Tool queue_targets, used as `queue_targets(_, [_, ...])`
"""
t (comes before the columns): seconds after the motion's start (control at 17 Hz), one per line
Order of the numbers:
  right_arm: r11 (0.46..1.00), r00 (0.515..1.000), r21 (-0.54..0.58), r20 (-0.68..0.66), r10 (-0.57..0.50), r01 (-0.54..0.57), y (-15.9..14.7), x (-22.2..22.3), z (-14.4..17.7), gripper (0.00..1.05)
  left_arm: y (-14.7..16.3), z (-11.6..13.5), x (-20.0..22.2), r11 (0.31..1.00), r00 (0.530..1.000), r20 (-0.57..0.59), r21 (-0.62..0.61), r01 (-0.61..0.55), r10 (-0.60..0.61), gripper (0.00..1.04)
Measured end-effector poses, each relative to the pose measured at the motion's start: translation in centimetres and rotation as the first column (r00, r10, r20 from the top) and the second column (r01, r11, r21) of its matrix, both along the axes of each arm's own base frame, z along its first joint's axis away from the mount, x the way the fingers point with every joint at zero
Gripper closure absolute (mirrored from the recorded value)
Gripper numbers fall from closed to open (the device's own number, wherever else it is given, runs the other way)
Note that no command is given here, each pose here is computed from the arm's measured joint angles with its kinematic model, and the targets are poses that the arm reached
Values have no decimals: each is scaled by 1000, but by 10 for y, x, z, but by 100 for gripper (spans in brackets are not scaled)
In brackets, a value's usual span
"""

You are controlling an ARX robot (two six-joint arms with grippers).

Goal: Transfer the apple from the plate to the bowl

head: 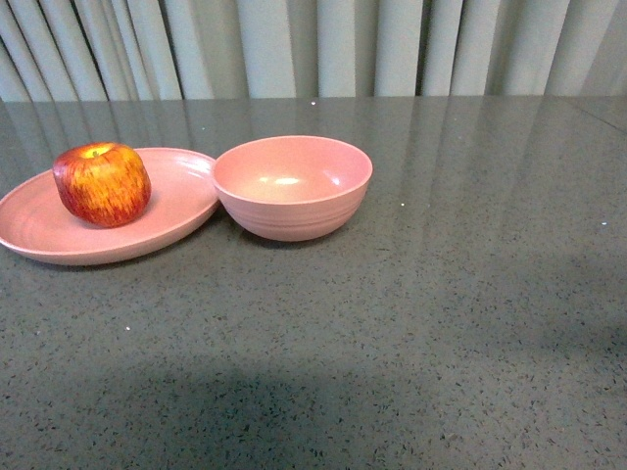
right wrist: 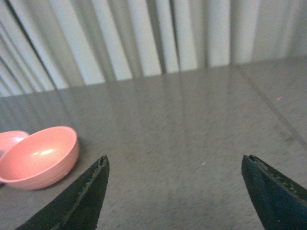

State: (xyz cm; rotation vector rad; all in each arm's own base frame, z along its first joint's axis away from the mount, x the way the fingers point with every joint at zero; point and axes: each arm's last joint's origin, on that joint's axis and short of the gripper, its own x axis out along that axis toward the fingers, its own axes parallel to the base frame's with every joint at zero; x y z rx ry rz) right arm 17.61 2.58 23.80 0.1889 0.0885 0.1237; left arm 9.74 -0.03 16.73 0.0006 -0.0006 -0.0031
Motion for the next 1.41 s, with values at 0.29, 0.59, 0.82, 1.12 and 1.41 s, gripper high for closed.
queue_targets(0.29, [978,993,-170,51,-110,118,-15,-60,-58,74,0,0,0,1000,1000,0,0,0,0,7])
queue_targets(0.59, [976,989,-176,92,-114,129,-26,-67,-62,103,0,0,0,1000,1000,0,0,0,0,7])
queue_targets(0.82, [975,987,-174,112,-117,136,-26,-79,-70,103,0,0,0,1000,1000,2,0,0,0,7])
queue_targets(1.12, [976,988,-175,103,-115,132,-26,-79,-71,103,0,0,0,1000,1000,0,0,0,0,7])
queue_targets(1.41, [976,988,-175,103,-115,132,-26,-79,-71,85,0,0,0,1000,1000,1,0,0,0,7])
